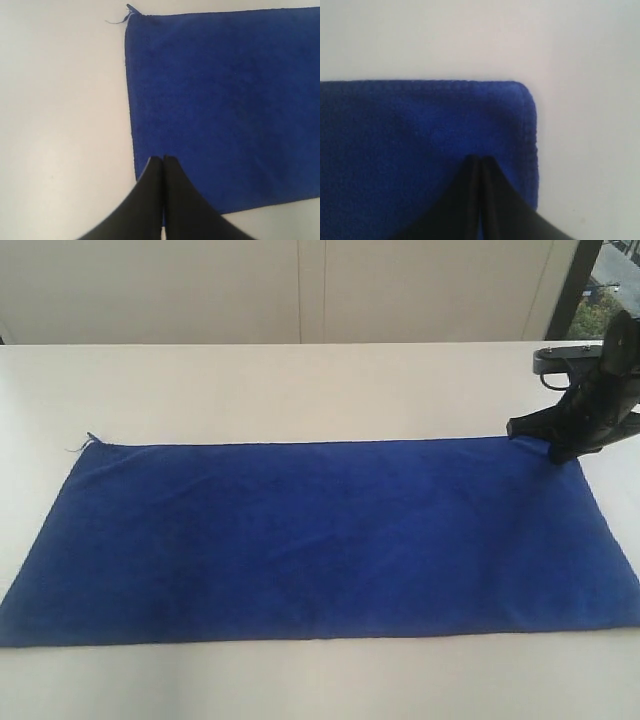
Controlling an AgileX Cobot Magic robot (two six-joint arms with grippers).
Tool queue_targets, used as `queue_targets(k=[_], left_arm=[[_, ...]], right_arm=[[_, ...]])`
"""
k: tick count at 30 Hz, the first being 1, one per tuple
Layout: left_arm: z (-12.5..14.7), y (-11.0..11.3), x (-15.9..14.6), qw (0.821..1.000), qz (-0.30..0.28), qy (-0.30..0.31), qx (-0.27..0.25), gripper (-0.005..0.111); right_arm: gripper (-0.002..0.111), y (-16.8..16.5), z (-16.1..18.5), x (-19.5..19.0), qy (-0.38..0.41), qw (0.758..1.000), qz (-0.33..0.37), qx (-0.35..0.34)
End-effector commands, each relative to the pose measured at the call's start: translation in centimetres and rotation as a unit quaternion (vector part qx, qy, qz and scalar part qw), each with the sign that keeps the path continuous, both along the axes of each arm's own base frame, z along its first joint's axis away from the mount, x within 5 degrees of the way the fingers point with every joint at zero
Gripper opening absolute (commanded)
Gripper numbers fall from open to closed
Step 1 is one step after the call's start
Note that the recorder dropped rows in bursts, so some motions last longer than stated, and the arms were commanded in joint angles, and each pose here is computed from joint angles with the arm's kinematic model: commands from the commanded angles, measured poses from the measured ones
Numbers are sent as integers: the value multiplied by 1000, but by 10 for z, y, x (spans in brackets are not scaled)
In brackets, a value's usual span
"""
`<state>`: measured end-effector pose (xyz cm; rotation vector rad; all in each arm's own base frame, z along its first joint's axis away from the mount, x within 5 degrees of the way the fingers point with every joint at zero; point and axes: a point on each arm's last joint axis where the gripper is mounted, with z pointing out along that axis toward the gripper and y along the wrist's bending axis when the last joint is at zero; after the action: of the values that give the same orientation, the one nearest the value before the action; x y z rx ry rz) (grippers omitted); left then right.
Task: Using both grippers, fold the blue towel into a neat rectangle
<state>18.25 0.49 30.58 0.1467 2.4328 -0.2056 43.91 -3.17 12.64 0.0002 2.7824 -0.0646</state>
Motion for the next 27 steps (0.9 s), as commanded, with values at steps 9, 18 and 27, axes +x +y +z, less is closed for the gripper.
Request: queue_targets(k=[9,18,27], left_arm=[[-1,-3,-4,1000,-8,12,-10,0],[-2,-4,-6,1000,-13,23,-12,0],[-5,-7,-11,998,-25,54,-19,0]], right_arm=[[0,-8,-7,-3,18,1000,-17,-3],[0,-5,55,-5,-49,998,-33,14],[0,-3,91,-51,54,998,-27,6]])
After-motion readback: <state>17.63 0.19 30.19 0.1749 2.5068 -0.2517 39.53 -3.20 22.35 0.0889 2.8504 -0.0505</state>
